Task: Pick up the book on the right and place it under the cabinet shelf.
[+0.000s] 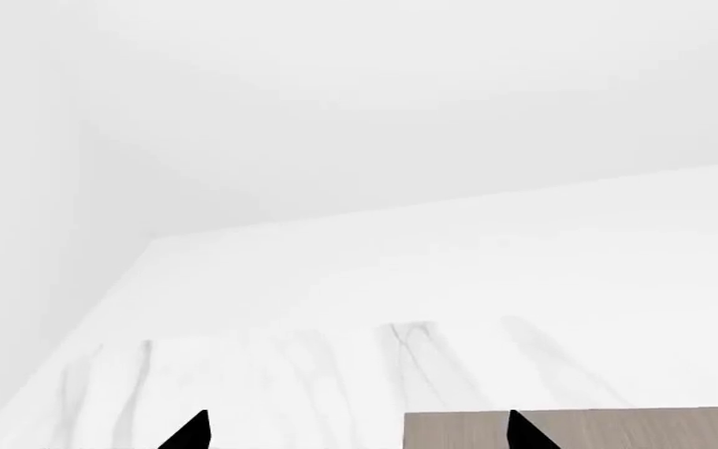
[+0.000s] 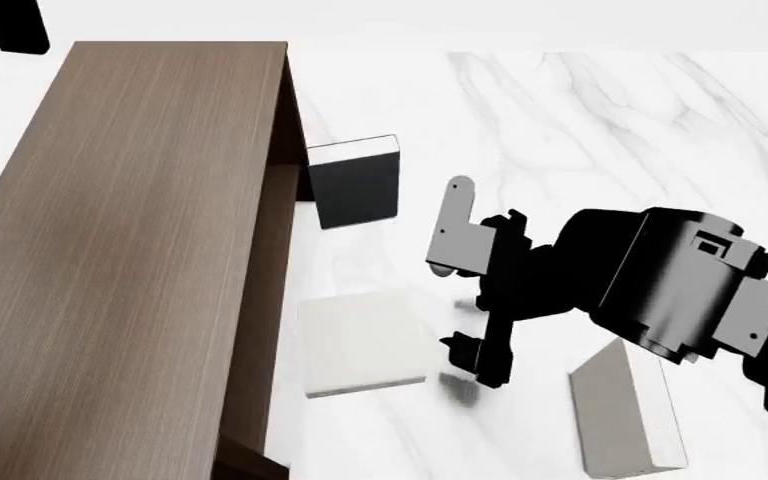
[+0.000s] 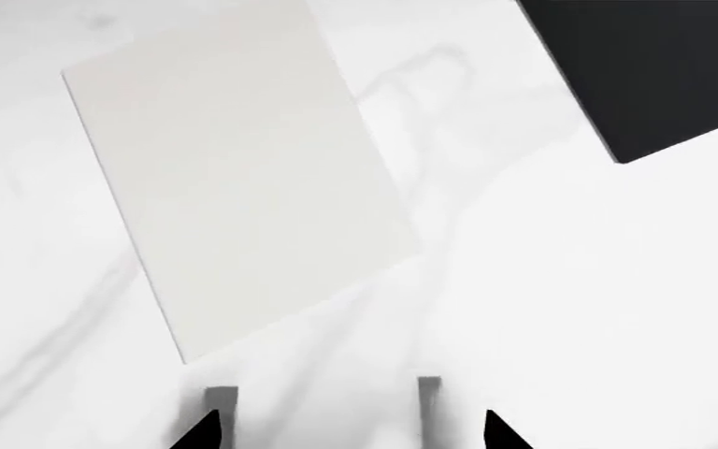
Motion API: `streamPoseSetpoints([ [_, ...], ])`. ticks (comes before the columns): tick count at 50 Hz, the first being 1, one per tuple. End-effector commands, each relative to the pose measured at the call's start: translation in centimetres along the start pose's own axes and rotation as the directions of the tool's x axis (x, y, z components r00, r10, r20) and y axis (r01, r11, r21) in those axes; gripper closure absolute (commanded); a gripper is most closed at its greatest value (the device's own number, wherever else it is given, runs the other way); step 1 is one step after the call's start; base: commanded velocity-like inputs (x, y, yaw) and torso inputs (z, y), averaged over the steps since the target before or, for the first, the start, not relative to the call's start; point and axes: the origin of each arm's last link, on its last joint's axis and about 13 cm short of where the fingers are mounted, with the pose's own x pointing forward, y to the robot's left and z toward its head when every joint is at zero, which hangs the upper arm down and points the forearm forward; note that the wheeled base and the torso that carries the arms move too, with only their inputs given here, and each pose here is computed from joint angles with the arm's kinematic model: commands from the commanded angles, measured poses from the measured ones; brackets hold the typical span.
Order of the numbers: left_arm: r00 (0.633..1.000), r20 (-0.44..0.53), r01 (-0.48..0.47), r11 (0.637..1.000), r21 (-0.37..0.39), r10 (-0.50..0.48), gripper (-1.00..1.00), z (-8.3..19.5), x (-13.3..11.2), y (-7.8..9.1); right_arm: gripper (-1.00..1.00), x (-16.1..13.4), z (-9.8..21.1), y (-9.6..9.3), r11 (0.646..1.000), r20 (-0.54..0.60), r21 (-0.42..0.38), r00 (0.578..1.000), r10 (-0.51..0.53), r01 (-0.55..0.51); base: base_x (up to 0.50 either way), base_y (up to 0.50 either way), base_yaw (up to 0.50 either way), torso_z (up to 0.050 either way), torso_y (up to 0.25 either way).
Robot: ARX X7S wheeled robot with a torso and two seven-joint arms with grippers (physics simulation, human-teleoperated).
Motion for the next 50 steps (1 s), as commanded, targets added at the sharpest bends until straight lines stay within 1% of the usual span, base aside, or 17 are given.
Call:
streamPoseSetpoints([
  [1,1.0,-0.005,-0.001,1.0,0.0,0.001,-1.0,-0.3,0.0,0.0,-1.0,1.1,-0.3,0.2,1.0,-0.013,-0.003,1.0,0.006,-0.006,0.0,0.0,0.0,0.0,0.0],
  [19,1.0,-0.011,-0.002,1.0,0.001,0.002,-1.0,-0.5,0.1,0.0,-1.0,2.7,-0.9,0.9,0.999,-0.015,0.009,0.999,0.038,-0.038,0.0,0.0,0.0,0.0,0.0],
  [34,1.0,-0.015,-0.003,1.0,0.002,0.003,-1.0,-0.6,0.0,0.1,-1.0,4.0,-1.6,0.9,0.999,-0.021,0.032,0.999,0.045,-0.044,0.0,0.0,0.0,0.0,0.0],
  [50,1.0,-0.02,-0.007,1.0,0.002,0.007,-1.0,-0.9,-0.2,0.2,-1.0,4.7,-1.8,1.1,0.998,-0.026,0.039,0.998,0.052,-0.051,0.0,0.0,0.0,0.0,0.0],
])
